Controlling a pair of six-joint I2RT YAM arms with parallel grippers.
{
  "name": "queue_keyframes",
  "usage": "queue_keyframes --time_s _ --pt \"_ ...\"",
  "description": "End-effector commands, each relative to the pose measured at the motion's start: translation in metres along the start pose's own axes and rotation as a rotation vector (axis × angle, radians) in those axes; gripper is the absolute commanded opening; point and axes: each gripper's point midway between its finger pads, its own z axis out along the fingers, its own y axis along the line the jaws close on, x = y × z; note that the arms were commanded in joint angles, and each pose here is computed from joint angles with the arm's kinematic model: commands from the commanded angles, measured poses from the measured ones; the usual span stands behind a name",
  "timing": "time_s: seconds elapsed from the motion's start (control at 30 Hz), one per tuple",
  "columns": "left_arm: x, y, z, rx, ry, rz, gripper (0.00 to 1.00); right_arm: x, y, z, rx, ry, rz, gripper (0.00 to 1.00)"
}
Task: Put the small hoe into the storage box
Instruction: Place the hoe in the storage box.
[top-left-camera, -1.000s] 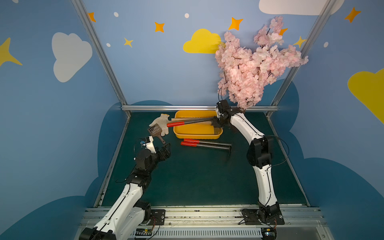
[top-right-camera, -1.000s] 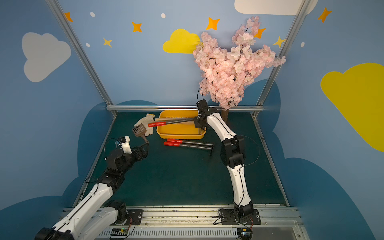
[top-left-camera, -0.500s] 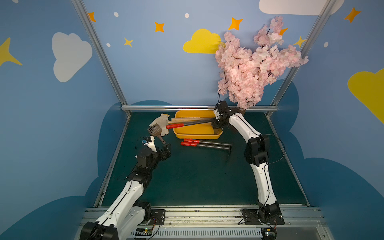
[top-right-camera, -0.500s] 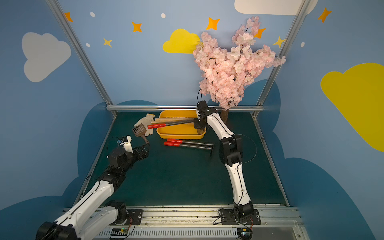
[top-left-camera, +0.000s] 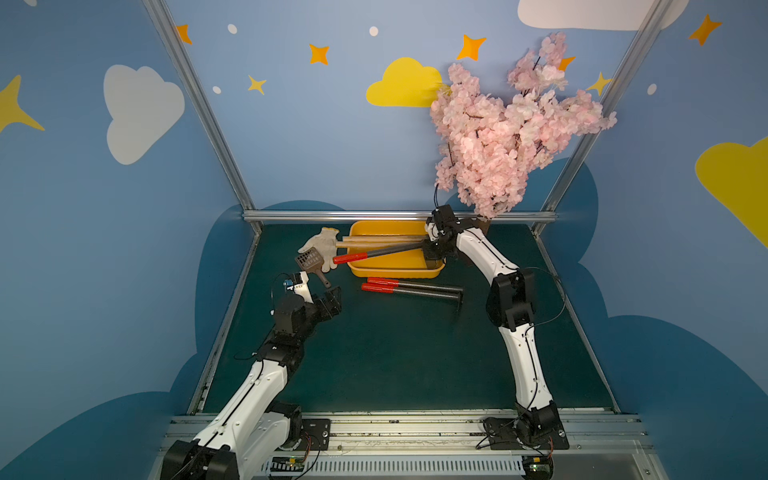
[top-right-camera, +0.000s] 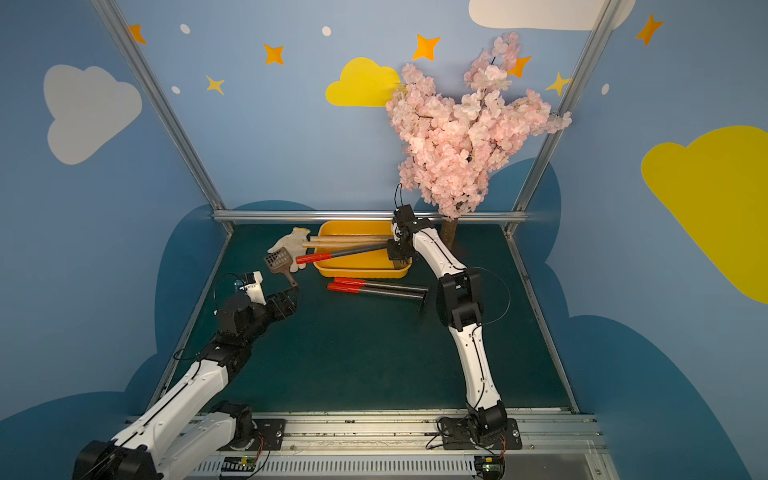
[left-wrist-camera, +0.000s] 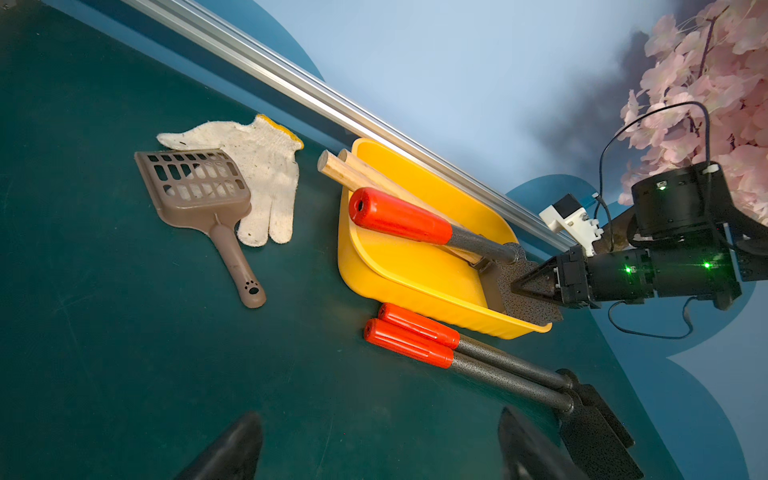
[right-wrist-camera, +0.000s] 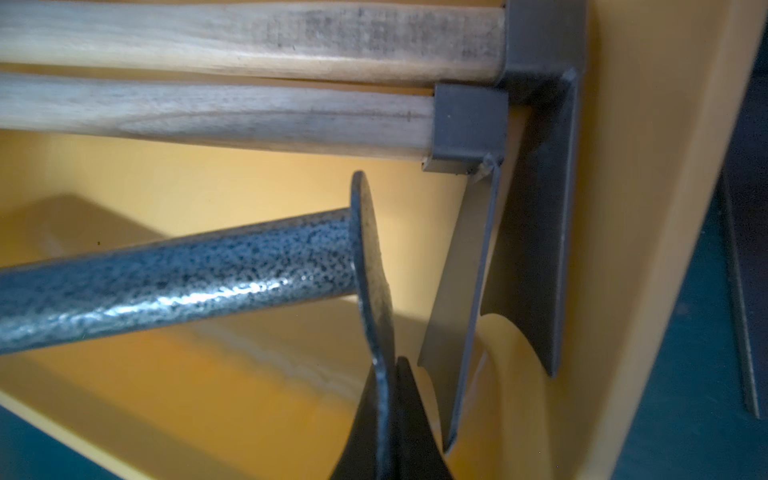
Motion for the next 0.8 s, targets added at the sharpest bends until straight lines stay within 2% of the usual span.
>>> queue_keyframes --time_s 0.0,0.23,0.43,0.6,0.77 --pt "-0.011 -0.006 0.000 0.019 -0.027 0.017 0.89 -0.010 0.003 -0.004 -0.019 -0.034 0.005 0.00" --pt "-0.010 -0.005 0.002 0.014 -0.017 0.020 0.89 -0.015 -0.001 -0.002 -0.008 -0.056 0.020 0.18" --pt "-0.008 -0.004 0.003 0.013 -0.013 0.018 0.89 -0.018 -0.001 -0.006 -0.002 -0.072 0.023 0.19" --pt "-0.006 -0.002 0.004 0.012 -0.010 0.017 0.89 -0.028 0.001 -0.032 0.013 -0.126 0.019 0.20" --pt "-0.005 -0.003 0.007 0.024 -0.006 0.006 0.89 -0.036 0.015 -0.064 0.021 -0.203 -0.044 0.20"
